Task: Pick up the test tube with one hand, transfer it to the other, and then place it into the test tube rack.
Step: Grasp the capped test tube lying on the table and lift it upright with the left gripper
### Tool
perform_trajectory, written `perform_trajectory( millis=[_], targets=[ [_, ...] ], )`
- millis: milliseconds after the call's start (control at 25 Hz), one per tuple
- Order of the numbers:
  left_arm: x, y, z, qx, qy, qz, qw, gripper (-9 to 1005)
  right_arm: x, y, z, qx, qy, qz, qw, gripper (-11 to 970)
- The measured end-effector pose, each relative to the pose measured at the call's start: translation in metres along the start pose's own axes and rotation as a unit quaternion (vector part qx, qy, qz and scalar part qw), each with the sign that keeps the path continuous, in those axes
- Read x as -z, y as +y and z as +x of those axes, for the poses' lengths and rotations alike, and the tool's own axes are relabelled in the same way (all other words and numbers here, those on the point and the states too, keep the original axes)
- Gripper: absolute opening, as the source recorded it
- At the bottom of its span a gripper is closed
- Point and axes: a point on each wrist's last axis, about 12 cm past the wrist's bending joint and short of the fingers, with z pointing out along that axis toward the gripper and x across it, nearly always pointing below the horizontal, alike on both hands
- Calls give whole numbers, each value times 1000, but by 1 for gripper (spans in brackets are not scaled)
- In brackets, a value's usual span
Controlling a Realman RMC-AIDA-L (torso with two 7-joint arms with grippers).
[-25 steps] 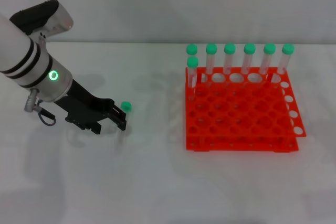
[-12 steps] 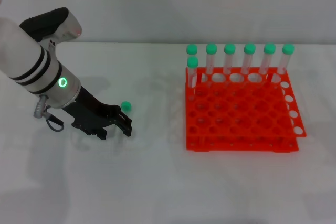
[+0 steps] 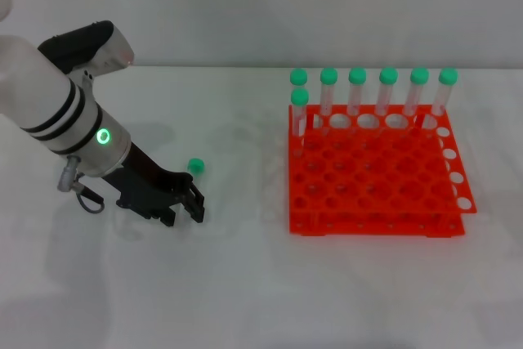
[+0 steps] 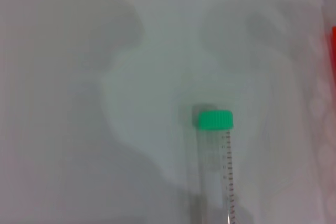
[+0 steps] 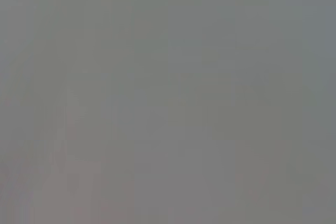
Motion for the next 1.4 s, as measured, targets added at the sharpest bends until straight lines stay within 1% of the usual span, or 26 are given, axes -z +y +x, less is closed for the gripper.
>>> perform_trajectory(
  millis=[200,640,840,1040,1280,1400],
  targets=[
    [-3,2,3,-2,5,-6,1000,479,1,0,0,0,0,1,1000,876],
    [-6,6,6,-5,11,-23,1000,473,2,1,1,-5,2,0,1000,876],
    [-5,8,5,-7,9,-27,1000,445,1,2,1,-5,1,-1,1000,876],
    [-4,9,3,-17,7,-43,999,416,1,2,1,-6,1,-1,1000,876],
    [-3,1,-2,-33,6,-53,998,382,0,2,1,-7,0,-1,1000,875],
    [-2,-2,-4,-38,5,-55,998,219,0,2,1,-7,0,-1,1000,876]
  ],
)
